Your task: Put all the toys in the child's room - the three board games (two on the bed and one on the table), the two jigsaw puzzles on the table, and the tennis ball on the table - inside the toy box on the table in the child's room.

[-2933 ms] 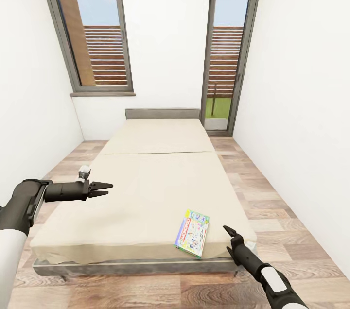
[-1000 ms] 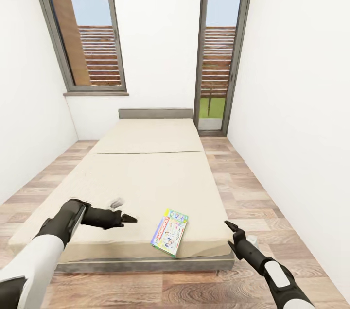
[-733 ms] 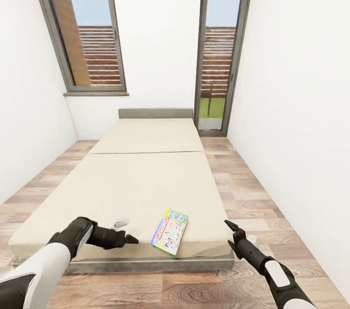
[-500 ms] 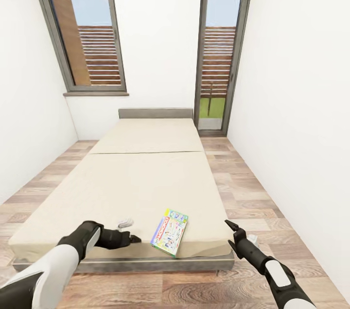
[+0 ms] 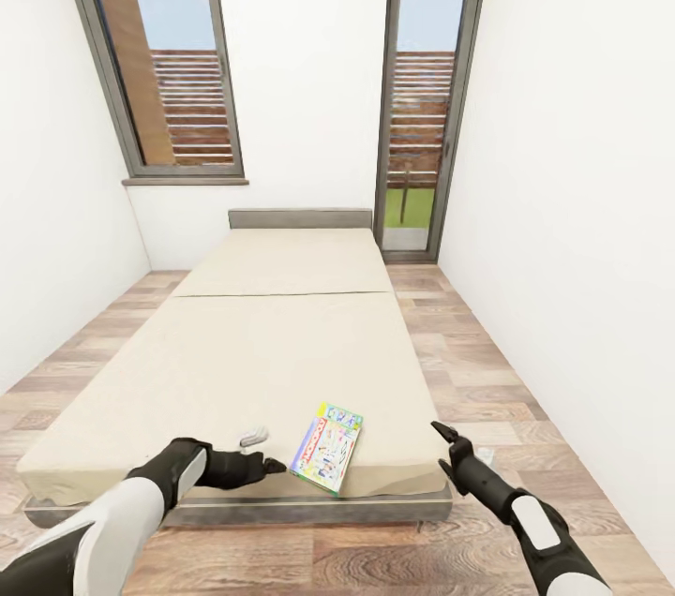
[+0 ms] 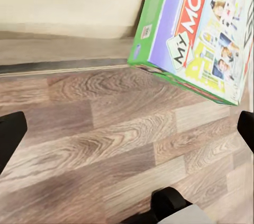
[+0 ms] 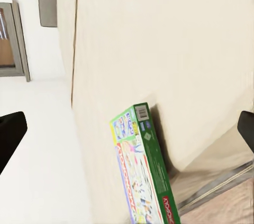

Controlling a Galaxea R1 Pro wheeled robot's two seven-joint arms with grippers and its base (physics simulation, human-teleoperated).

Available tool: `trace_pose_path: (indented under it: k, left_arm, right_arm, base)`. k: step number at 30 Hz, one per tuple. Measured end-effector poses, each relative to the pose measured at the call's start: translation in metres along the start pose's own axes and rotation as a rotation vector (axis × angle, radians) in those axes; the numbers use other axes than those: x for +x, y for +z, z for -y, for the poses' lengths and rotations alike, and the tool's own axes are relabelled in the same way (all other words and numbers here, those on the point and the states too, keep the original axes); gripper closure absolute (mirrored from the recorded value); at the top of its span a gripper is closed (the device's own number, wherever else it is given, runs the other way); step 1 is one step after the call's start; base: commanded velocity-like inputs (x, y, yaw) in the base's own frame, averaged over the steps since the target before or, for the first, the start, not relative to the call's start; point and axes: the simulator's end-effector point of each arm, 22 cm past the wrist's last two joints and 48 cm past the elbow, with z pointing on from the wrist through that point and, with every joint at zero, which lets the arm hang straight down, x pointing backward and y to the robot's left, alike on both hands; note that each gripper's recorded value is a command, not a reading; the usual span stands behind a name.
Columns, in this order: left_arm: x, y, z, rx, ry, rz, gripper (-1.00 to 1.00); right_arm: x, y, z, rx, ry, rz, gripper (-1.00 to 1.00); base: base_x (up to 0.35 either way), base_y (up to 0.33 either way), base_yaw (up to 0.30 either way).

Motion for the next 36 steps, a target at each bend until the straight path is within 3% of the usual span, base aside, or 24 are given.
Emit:
trace_pose_path:
  k: [4,9,16,36]
  left_arm:
    - [0.013,0.011,0.019,0.062,-0.079,-0.007,-1.00]
    - [0.021,0.019,0.033,0.094,-0.121,-0.013,-1.00]
    - [0.021,0.020,0.033,0.097,-0.123,0.001,-1.00]
    - [0.021,0.021,0.037,0.109,-0.123,0.002,-1.00]
  right_arm:
    - [0.003,0.003,-0.012,-0.009,-0.064,-0.025,-1.00]
    - [0.008,0.005,-0.018,-0.014,-0.089,-0.046,-1.00]
    - [0.014,0.005,-0.018,-0.011,-0.082,-0.076,-1.00]
    - [0.015,0.004,-0.018,-0.010,-0.081,-0.079,-1.00]
  base:
    - [0.000,0.000,0.000]
    - [0.000,0.000,0.000]
    - [-0.049,-0.069,0.000]
    - [-0.005,-0.079,0.000]
